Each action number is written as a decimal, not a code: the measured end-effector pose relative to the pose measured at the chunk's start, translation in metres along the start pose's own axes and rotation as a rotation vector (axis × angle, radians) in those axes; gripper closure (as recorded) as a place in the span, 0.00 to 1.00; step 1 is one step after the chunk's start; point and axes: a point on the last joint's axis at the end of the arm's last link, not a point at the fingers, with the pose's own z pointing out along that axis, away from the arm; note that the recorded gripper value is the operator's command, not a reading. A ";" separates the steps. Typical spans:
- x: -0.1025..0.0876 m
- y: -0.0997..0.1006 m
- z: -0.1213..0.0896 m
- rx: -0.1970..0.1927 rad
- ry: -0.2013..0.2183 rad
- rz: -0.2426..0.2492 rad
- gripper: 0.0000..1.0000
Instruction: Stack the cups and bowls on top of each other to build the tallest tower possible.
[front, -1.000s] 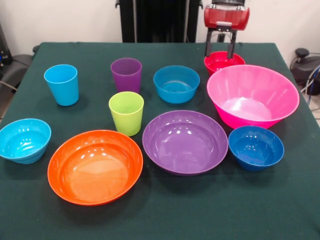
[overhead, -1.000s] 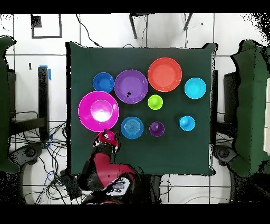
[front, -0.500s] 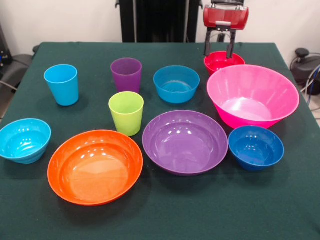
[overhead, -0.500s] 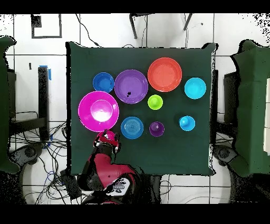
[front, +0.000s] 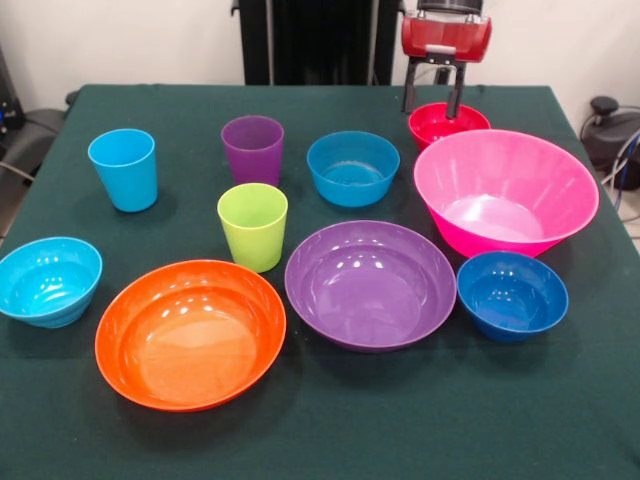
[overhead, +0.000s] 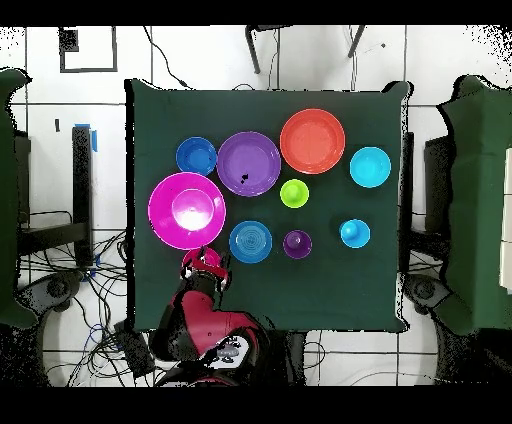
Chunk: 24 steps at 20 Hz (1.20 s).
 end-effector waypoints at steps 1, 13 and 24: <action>0.000 -0.001 0.000 0.002 0.000 0.000 0.00; -0.007 -0.018 -0.021 0.028 -0.010 0.032 0.00; 0.016 -0.026 -0.014 0.049 0.022 0.016 0.00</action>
